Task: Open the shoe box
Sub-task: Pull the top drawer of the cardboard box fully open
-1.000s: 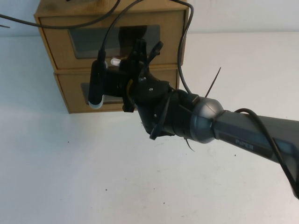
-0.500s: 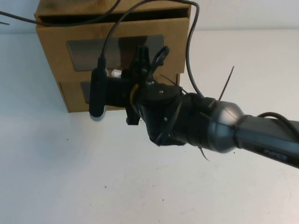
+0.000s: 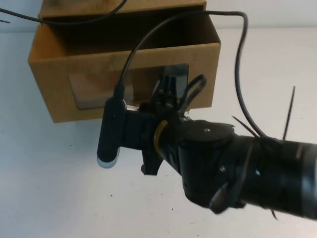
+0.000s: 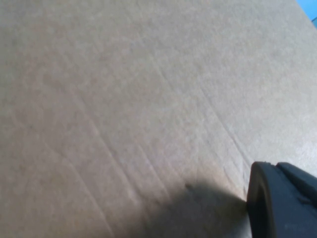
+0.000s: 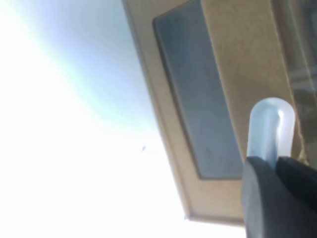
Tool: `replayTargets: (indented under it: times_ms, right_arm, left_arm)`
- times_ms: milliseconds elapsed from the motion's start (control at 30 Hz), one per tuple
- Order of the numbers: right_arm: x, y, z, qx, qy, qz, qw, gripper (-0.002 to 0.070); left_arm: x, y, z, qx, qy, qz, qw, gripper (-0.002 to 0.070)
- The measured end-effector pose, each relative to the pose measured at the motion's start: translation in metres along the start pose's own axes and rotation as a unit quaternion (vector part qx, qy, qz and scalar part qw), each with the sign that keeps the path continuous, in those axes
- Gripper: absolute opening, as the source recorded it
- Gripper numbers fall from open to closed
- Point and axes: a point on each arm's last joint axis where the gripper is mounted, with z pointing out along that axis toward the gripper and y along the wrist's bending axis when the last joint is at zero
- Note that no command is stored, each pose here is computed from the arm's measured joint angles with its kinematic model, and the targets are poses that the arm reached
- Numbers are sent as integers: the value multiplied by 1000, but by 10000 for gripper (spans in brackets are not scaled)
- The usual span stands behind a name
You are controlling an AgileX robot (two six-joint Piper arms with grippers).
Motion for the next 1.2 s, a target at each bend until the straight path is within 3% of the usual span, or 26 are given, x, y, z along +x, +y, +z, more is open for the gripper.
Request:
replayTargets:
  times_ms: [167, 400, 1000, 1100, 1200]
  right_arm:
    - [-5, 3, -28, -14, 17, 41, 999, 7]
    - [-12, 21, -47, -34, 46, 46, 997, 8]
    - [-13, 35, -56, -76, 68, 60, 993, 17]
    - [-13, 40, -62, -89, 79, 66, 991, 78]
    - [-17, 45, -75, -101, 79, 61, 990, 210]
  left_arm:
    - [0, -1, 0, 1, 0, -1, 1000, -6]
    - [0, -1, 0, 1, 0, -1, 1000, -6]
    - [0, -1, 0, 1, 0, -2, 1000, -6]
    - [0, -1, 0, 1, 0, -2, 1000, -6]
    - [0, -2, -1, 1, -1, -1, 1000, -6]
